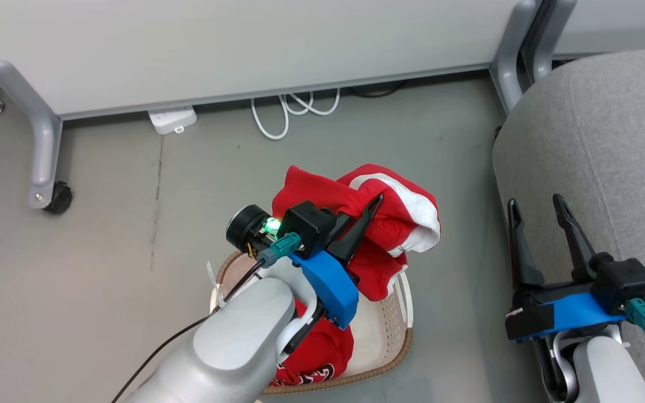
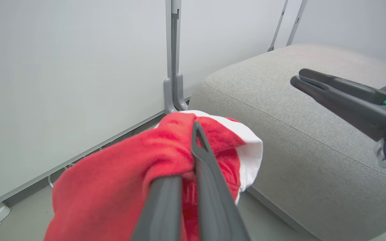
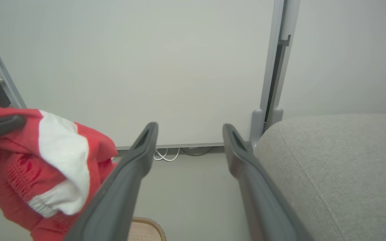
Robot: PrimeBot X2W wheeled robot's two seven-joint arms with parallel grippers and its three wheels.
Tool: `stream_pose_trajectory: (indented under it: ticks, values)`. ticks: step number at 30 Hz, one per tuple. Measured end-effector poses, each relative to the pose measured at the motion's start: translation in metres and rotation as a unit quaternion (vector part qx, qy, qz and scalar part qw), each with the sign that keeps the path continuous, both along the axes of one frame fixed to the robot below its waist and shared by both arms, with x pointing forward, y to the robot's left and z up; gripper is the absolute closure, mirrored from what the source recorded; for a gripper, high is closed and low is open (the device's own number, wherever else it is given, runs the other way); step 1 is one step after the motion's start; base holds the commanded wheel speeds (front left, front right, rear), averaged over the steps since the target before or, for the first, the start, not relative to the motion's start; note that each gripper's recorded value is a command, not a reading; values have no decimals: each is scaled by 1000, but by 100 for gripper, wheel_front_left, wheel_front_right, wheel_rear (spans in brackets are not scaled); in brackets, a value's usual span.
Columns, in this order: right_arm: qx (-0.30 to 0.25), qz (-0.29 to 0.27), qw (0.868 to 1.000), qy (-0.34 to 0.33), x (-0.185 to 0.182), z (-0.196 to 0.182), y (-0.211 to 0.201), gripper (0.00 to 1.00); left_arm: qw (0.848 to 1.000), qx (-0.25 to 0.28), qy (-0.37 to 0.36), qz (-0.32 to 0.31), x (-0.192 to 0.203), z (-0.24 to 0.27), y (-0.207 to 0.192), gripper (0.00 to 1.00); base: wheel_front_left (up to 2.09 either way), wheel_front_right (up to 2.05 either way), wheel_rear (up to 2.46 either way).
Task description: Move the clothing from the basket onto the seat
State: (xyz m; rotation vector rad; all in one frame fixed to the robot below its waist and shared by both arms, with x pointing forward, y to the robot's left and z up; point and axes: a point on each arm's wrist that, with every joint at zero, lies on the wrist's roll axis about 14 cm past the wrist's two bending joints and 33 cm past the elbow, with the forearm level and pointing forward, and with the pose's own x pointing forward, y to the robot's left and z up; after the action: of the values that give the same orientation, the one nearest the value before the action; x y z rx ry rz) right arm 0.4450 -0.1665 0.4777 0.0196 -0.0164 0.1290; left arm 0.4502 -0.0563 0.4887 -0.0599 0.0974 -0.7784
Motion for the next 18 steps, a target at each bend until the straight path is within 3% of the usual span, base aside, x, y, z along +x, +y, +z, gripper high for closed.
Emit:
stream_pose_trajectory:
  ticks: [18]
  values:
    - [1, 9, 1000, -22, -35, 22, 10, 0, 993, 4, -116, 11, -10, 89, 14, 100, 0, 0, 0]
